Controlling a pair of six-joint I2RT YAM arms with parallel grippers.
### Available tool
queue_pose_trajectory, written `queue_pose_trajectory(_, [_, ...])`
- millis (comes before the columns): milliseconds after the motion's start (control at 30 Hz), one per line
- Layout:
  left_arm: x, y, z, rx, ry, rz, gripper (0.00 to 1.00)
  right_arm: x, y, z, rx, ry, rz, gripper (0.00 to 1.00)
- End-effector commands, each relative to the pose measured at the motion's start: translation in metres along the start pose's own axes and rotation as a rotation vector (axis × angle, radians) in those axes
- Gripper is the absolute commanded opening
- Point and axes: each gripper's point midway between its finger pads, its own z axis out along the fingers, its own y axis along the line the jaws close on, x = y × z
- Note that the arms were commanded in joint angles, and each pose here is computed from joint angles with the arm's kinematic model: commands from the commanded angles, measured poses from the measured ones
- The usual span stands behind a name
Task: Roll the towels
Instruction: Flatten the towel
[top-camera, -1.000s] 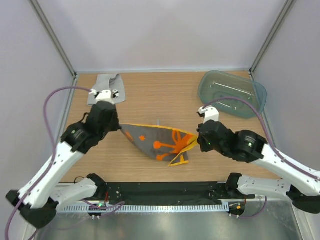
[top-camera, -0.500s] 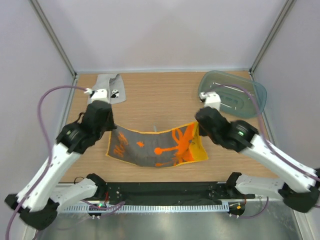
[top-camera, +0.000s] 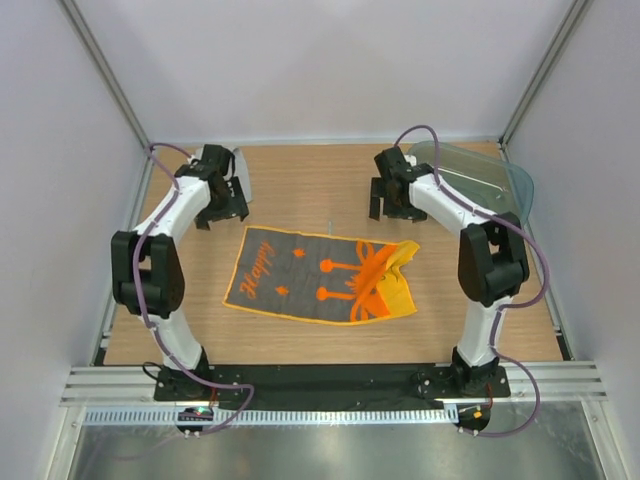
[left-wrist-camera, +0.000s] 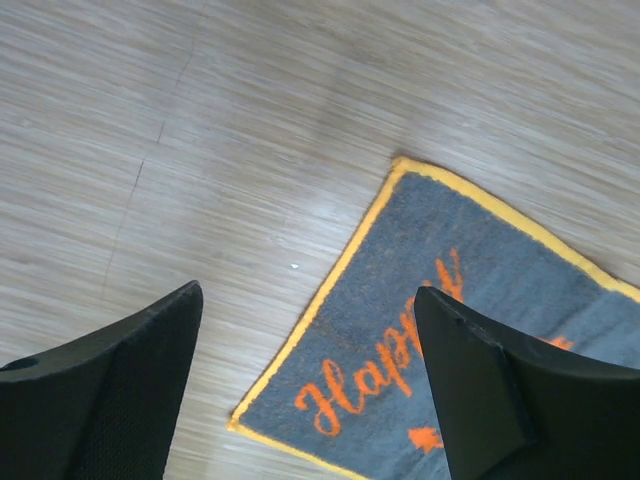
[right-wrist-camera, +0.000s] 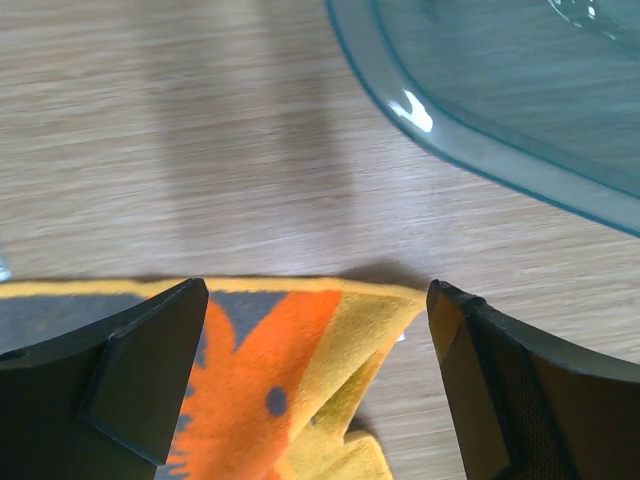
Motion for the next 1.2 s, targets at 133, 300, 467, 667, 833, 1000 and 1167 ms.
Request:
queue_pose_trajectory(133, [0.001,0.016,-0.079,0.066,-0.169,-0.060,0.88,-0.028,-0.011,-0.079,-0.073,-0.165,-0.038,1.00])
queue_pose_trajectory(300, [0.047,0.029,-0.077,0.108,-0.162,-0.101,0.87,0.042,-0.033,-0.075,-0.081,-0.080,0.015,1.00])
queue_pose_trajectory(467, [0.074,0.034,-0.074,0.130,-0.120,-0.060,0.85,0.113,-0.008,-0.061,-0.279,0.053,0.095,0.90])
queue_pose_trajectory(667, [0.081,0.034,-0.078,0.163,-0.128,-0.032,0.84,0.163,-0.020,-0.046,-0.202,0.136,0.077,0.87])
queue_pose_trajectory(833, [0.082,0.033,-0.079,0.176,-0.128,-0.033,0.83,0.183,-0.019,-0.045,-0.219,0.173,0.103,0.78])
queue_pose_trajectory(1000, [0.080,0.031,-0.081,0.183,-0.133,-0.032,0.82,0.220,-0.008,-0.046,-0.246,0.255,0.101,0.55])
queue_pose_trajectory(1167, [0.080,0.030,-0.081,0.186,-0.133,-0.037,0.82,0.240,-0.009,-0.051,-0.227,0.273,0.079,0.15])
